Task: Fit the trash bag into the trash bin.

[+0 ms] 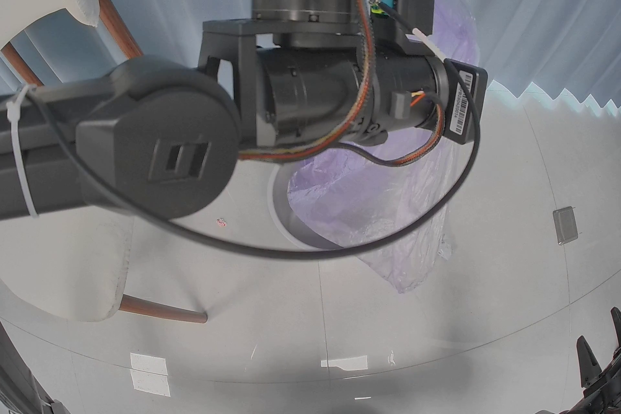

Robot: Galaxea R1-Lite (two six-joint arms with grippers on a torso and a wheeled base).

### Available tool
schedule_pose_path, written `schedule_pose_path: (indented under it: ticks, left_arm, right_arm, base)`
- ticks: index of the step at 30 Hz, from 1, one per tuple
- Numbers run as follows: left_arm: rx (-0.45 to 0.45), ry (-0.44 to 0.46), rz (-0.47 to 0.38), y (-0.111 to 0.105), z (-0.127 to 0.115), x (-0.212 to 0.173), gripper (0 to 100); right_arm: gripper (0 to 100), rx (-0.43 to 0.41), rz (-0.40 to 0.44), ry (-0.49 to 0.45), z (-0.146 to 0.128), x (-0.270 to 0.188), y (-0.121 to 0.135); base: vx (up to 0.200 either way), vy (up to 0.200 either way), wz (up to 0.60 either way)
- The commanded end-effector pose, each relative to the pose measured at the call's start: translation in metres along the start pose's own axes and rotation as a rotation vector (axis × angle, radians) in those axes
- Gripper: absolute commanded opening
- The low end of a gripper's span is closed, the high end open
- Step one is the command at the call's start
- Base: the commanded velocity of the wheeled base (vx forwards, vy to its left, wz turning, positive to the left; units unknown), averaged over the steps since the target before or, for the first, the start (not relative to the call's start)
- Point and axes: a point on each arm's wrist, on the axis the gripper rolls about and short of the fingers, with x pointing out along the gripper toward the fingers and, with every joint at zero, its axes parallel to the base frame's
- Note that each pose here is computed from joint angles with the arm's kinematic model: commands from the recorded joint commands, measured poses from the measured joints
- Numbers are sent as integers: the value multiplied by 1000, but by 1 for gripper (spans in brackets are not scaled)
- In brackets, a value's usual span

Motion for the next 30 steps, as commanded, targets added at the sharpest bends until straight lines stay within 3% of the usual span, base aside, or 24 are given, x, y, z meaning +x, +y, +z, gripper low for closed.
schedule_pose_path:
  ticks: [1, 4, 9, 19, 30]
  left_arm:
    - [5, 8, 4, 1, -2, -2, 0]
    - [5, 17, 20, 6, -3, -7, 0]
    - [27, 113, 82, 32, -29, -23, 0]
    - [15, 170, 117, 41, -43, -52, 0]
    - [17, 178, 118, 39, -46, -53, 0]
  right_arm:
    - [100, 0, 0, 0, -5, 0, 0]
    - [100, 1, 0, 0, -5, 0, 0]
    - [100, 0, 1, 1, -5, 0, 0]
    - [100, 1, 0, 0, -5, 0, 0]
    - [100, 1, 0, 0, -5, 0, 0]
  base:
    - [0, 0, 0]
    - [0, 0, 0]
    - [0, 0, 0]
    - [0, 0, 0]
    - [200, 0, 0]
